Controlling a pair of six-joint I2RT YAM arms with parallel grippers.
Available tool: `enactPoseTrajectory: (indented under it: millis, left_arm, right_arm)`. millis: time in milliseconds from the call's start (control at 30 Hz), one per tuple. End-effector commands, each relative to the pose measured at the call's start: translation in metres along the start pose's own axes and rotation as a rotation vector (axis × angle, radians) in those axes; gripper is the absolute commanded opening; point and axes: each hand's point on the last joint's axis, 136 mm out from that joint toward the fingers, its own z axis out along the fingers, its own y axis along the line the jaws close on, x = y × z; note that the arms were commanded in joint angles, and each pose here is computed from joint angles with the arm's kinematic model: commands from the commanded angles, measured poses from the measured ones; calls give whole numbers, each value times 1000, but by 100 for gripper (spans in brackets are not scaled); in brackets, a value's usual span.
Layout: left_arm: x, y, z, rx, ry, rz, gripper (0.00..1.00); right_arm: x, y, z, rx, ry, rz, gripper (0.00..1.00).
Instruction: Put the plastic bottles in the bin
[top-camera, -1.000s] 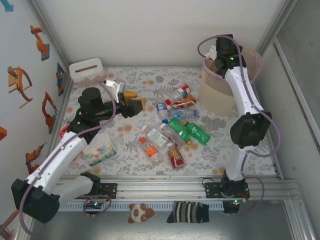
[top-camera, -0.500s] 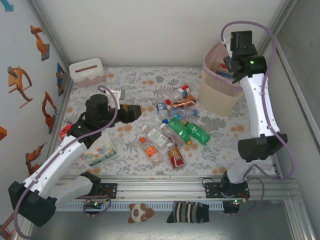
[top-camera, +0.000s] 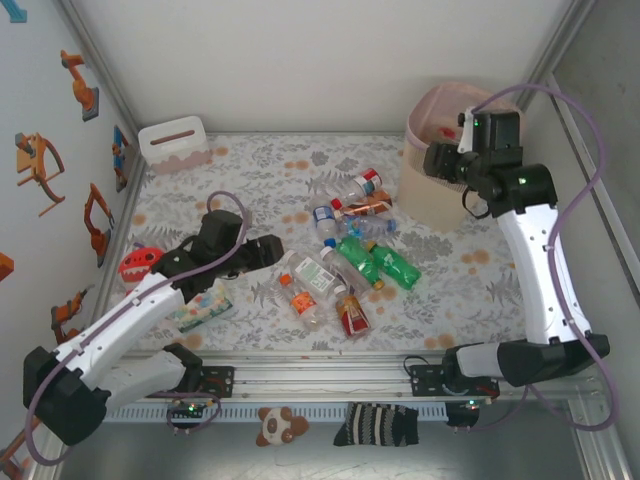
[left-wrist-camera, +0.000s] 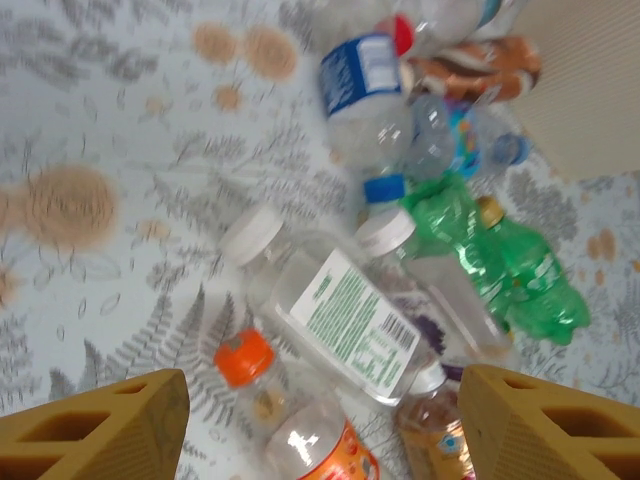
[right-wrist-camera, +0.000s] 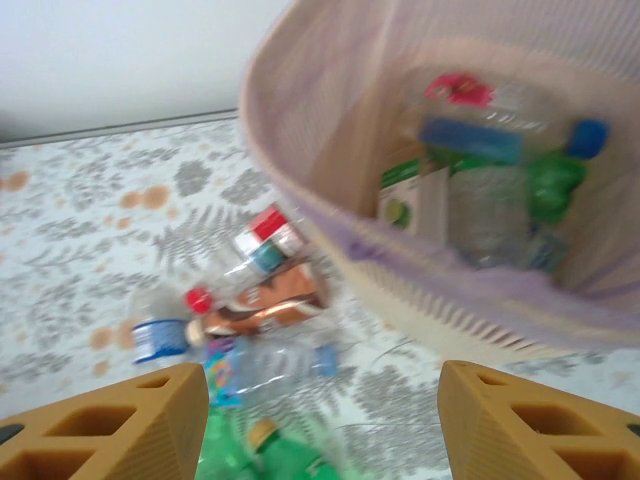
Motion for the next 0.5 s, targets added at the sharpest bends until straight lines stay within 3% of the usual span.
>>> enactPoseTrajectory:
  millis: [0,167,467]
  left_arm:
    - [24,11,17,-14,83,-135,71]
    - [35,5,39,61,125,-215,66]
    - [50,18,76,2,218,-300,59]
  right_arm:
    - [4,23,-3,-114,-9,82,61]
    - [13,26,0,-132,9,79,60]
    - [24,39,5,-162,37,62,59]
